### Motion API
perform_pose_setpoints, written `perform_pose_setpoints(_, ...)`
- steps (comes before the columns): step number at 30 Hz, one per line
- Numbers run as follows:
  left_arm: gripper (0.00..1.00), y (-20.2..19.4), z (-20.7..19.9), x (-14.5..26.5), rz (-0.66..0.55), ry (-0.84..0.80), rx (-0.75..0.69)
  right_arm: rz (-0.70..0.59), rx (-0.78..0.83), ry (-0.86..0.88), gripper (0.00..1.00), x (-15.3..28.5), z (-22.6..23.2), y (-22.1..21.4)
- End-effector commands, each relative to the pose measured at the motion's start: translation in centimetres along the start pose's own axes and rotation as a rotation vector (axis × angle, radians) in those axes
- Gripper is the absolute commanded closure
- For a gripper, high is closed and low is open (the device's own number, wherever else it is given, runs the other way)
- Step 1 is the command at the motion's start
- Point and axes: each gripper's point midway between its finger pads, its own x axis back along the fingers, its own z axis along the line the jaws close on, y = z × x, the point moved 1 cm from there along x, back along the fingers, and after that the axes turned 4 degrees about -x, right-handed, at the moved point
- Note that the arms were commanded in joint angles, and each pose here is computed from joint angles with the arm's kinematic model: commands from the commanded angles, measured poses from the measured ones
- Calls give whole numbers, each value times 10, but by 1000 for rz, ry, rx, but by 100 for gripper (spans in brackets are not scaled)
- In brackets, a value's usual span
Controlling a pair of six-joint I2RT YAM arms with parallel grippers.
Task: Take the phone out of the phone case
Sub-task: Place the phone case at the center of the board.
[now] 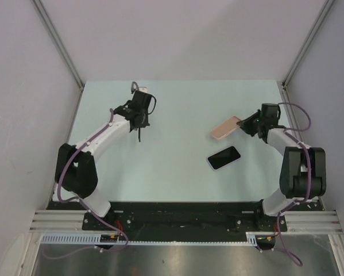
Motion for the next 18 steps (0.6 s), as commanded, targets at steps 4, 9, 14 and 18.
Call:
perform_pose_setpoints(4,100,9,68,-45,51,346,-32,-274,-161,-8,100,-20,-48,120)
perform_pose_setpoints(9,100,18,82,-70,71,467,-66,-246,-102,-109,54,-22,-70,136)
perform_pose_setpoints(14,81,23,78,-98,105,442,-88,-294,-28,-277,16,9,-88,138)
perform_pose_setpoints(18,40,25,62,-109,119,348,-71,-242,31,-351,14,26,-87,113)
